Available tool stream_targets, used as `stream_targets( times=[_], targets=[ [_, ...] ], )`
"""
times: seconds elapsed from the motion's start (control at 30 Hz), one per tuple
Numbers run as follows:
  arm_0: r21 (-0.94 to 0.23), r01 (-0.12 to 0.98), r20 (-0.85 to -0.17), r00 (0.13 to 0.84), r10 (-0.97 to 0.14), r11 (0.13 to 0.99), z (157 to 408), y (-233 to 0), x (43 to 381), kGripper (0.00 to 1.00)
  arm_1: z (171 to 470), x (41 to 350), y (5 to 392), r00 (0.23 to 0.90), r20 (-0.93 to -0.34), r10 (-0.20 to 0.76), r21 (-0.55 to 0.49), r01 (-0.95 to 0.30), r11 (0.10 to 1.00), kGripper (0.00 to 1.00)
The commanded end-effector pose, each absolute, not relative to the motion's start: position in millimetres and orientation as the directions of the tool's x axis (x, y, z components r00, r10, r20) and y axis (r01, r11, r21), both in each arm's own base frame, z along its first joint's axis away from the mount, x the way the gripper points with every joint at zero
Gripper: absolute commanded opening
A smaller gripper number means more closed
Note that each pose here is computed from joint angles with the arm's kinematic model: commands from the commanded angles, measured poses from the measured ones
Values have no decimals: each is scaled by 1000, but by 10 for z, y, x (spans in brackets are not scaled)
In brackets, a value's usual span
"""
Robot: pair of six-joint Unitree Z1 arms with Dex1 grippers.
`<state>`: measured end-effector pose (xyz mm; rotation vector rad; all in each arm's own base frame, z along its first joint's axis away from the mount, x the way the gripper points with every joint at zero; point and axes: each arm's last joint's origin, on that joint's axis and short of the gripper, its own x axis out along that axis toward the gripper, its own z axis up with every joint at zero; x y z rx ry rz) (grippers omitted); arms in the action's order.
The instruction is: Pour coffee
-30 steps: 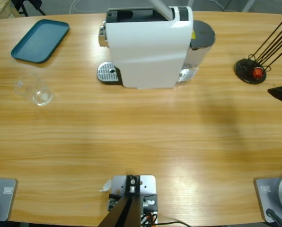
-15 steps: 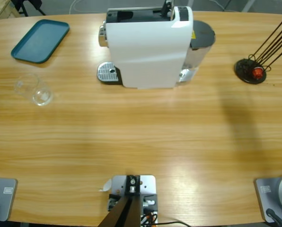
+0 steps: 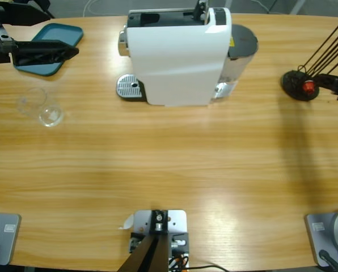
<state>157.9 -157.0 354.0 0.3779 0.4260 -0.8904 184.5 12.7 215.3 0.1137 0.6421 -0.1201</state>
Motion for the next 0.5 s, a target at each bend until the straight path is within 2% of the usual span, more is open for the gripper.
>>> stream_targets(
  times=[0.03, 0.1, 0.2, 0.5],
  targets=[
    [112, 773, -553, 570, -607, 624, 3375, -1629, 1648, 968, 1851, 1952, 47, 743, -661, -106, 66, 198, 978, 669],
    [108, 772, -555, 570, -606, 627, 3370, -1636, 1656, 968, 1804, 1976, 46, 741, -665, -99, 68, 192, 979, 669],
    [107, 771, -552, 572, -607, 628, 3383, -1636, 1656, 968, 1723, 2004, 52, 737, -670, -89, 69, 181, 981, 600],
    [106, 770, -551, 572, -608, 629, 3384, -1636, 1656, 968, 1699, 2015, 46, 749, -654, -103, 34, 165, 986, 585]
  ],
)
